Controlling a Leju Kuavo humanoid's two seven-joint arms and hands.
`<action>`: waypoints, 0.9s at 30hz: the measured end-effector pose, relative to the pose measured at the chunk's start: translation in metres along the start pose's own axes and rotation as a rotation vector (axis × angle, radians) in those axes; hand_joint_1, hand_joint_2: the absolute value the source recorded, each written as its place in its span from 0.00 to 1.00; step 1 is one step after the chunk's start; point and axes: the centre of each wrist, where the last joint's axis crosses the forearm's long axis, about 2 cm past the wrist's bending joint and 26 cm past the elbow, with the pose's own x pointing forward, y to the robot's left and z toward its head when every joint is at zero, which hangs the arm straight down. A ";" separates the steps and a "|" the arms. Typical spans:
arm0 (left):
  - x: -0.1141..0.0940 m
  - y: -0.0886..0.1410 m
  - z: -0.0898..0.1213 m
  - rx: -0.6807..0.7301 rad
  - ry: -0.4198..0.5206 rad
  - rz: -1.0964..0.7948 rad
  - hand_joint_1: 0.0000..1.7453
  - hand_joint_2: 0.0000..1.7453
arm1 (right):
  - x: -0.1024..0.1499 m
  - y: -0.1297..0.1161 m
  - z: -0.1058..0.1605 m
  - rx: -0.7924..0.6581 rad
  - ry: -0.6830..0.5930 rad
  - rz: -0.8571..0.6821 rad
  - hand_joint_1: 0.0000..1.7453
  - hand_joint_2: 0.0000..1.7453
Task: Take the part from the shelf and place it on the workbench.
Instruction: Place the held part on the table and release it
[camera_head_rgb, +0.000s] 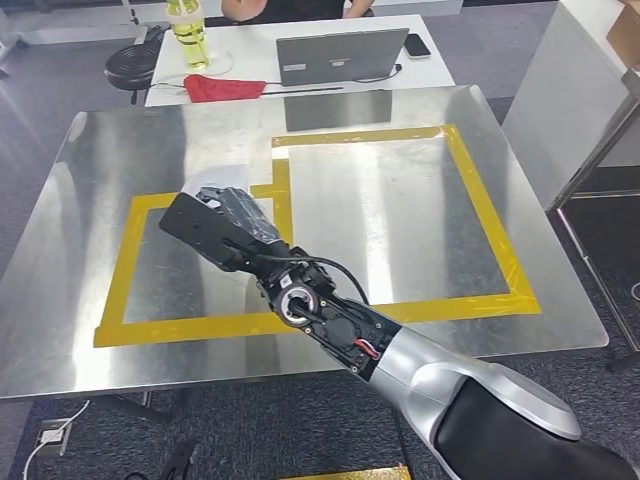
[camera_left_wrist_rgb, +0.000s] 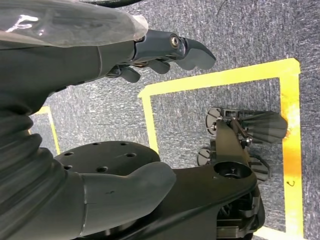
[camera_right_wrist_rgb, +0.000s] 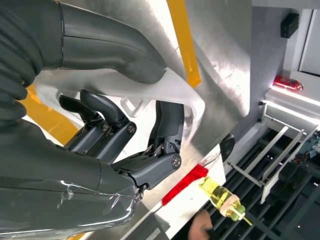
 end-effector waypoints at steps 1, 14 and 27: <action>0.000 0.000 0.000 0.000 0.000 -0.001 0.00 1.00 | 0.000 0.000 0.000 0.003 -0.001 0.002 1.00 1.00; 0.003 -0.001 0.000 -0.009 -0.007 -0.005 0.00 1.00 | 0.003 0.014 0.006 0.065 0.029 0.199 1.00 1.00; 0.012 -0.004 -0.001 -0.021 -0.016 -0.033 0.00 0.50 | -0.006 0.037 0.026 0.180 0.064 0.223 0.00 0.00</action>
